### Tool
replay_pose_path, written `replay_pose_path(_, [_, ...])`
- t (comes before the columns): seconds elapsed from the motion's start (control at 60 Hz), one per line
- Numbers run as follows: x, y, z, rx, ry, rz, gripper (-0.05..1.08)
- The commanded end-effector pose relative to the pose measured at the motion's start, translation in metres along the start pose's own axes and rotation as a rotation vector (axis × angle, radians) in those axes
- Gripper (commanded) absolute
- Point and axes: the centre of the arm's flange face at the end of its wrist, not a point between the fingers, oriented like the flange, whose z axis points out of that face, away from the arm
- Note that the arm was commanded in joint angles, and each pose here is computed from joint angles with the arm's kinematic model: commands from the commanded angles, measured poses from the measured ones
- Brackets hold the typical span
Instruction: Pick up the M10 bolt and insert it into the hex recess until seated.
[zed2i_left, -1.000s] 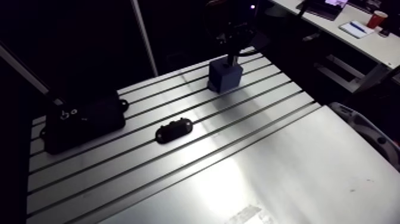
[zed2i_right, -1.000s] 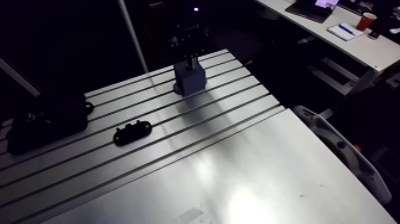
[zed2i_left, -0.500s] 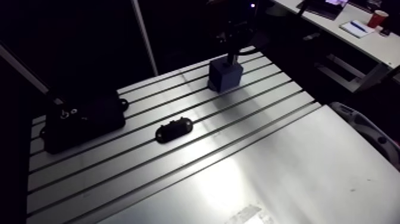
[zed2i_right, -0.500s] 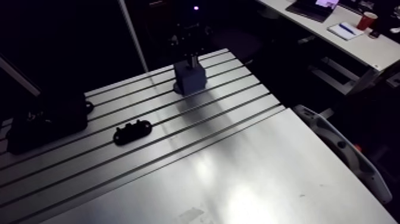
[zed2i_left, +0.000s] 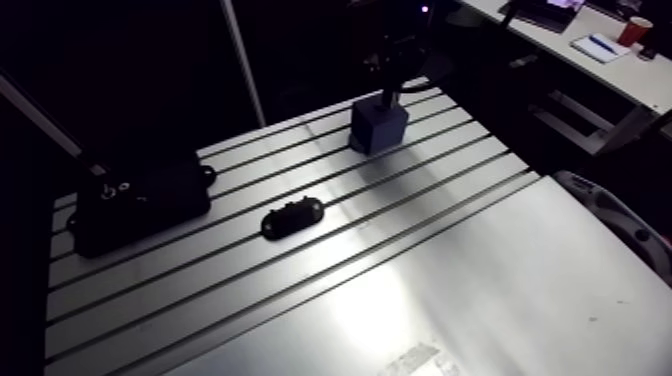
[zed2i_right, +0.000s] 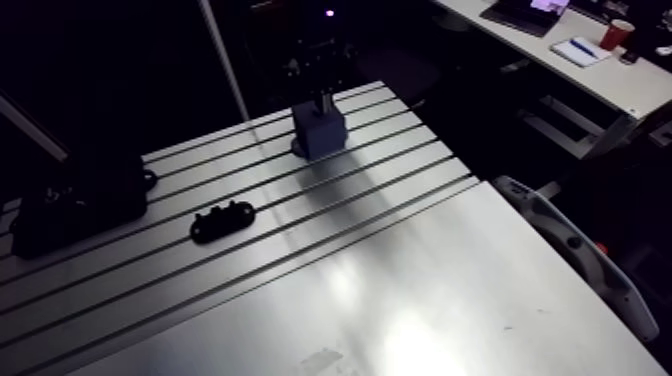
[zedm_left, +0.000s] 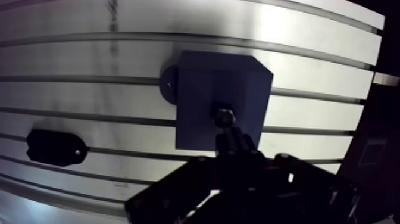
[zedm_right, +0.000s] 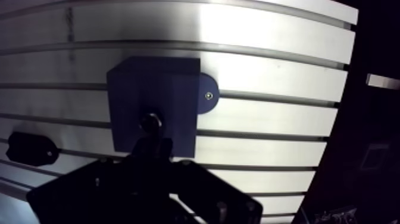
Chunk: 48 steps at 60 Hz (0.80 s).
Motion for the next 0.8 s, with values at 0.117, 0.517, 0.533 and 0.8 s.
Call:
replay_pose_path(0.117, [0.0027,0.0014,0.0073,0.006,-0.009,-0.006,1.04])
replay_pose_path(0.517, [0.0036,0.002,0.0068,0.005,-0.007,-0.009,1.04])
replay_pose_path(0.533, [0.0036,0.002,0.0068,0.005,-0.007,-0.009,1.04])
replay_pose_path(0.8, [0.0033,0.0016,0.0066,0.006,-0.006,-0.01,1.04])
